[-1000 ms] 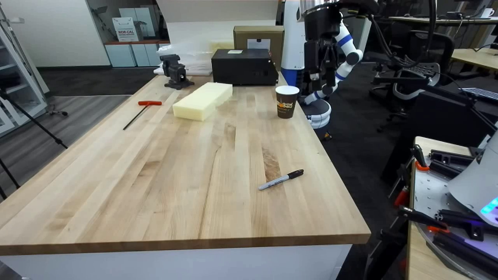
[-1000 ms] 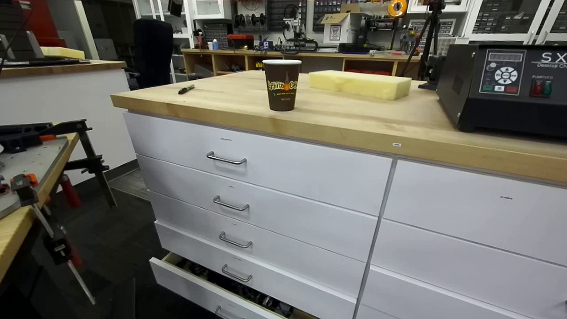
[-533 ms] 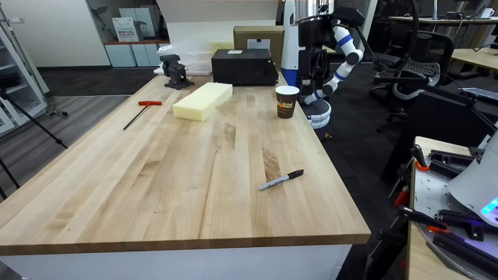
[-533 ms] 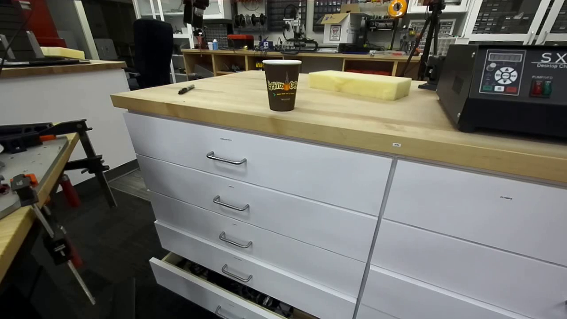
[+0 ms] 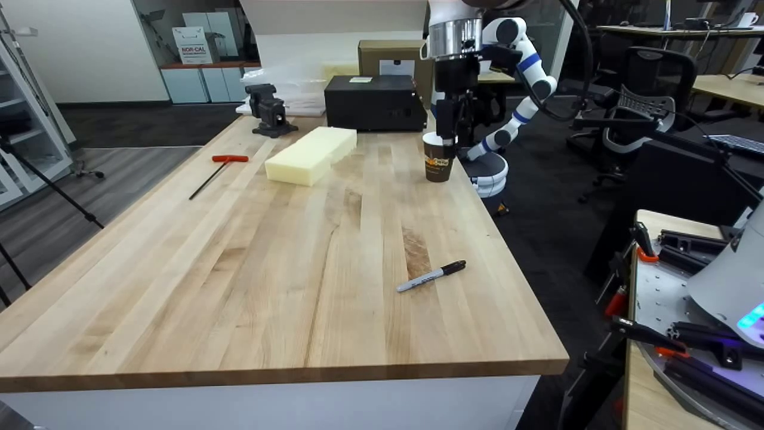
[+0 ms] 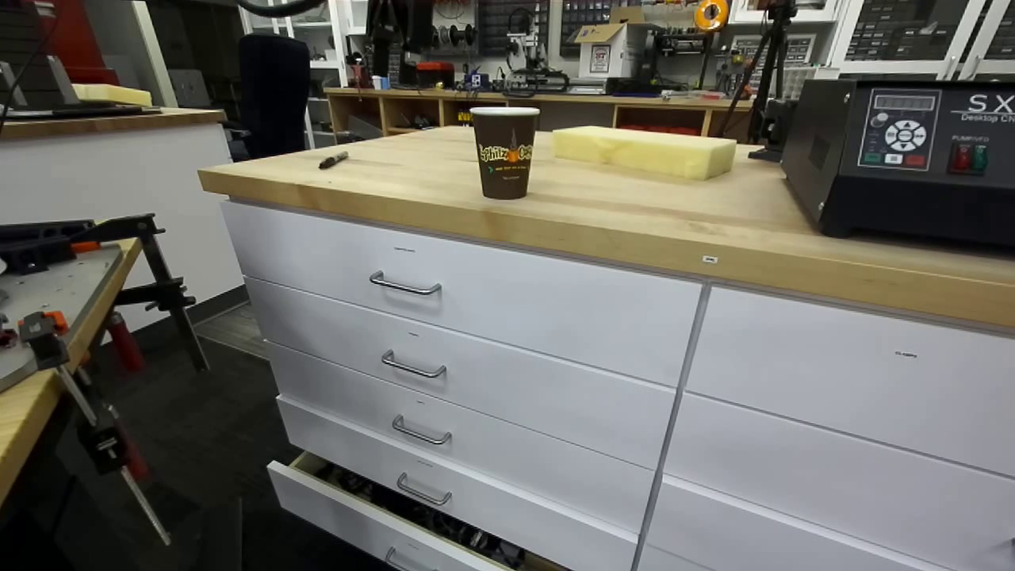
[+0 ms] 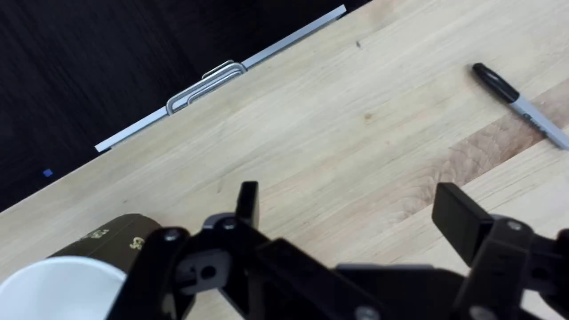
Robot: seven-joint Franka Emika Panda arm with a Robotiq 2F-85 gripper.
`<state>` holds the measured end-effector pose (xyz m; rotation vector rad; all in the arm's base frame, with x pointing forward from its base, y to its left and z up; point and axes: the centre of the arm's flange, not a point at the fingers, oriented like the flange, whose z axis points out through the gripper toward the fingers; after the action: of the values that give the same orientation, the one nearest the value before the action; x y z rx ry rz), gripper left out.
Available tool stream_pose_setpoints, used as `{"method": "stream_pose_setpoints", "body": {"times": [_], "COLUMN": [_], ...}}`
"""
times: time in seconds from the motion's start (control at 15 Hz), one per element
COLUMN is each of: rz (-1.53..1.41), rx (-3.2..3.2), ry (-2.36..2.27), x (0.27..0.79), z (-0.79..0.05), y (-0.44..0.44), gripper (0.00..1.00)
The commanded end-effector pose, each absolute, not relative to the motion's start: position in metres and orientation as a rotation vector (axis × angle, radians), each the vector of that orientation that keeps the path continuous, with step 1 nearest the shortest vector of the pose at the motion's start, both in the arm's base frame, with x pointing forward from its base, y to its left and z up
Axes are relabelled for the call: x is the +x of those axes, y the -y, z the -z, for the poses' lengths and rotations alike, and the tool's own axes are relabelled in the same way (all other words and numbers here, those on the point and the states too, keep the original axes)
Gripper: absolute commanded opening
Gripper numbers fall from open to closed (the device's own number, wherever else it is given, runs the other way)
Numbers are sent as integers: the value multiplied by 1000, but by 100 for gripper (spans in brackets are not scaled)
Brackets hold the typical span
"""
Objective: Move the brown cup to the left
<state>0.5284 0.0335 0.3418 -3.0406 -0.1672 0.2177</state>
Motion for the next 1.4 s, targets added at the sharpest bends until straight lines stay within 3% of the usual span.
{"method": "stream_pose_setpoints", "body": {"times": [0.0,0.67,0.73,0.87,0.93,1.07,1.13,1.2,1.27,1.33], "rz": [-215,-170,-163,-141,-129,-108,-100,-94,-92,-89], "rx": [-3080,-3138,-3137,-3135,-3134,-3135,-3133,-3133,-3134,-3134], "ry": [208,170,176,196,206,227,237,241,247,251], "x": [565,590,588,587,587,587,587,587,587,587], "z": [-347,-325,-321,-316,-314,-311,-310,-309,-308,-308], "y": [-17,29,31,36,37,37,37,37,37,37], "gripper": [100,100,96,71,70,56,66,66,85,85]}}
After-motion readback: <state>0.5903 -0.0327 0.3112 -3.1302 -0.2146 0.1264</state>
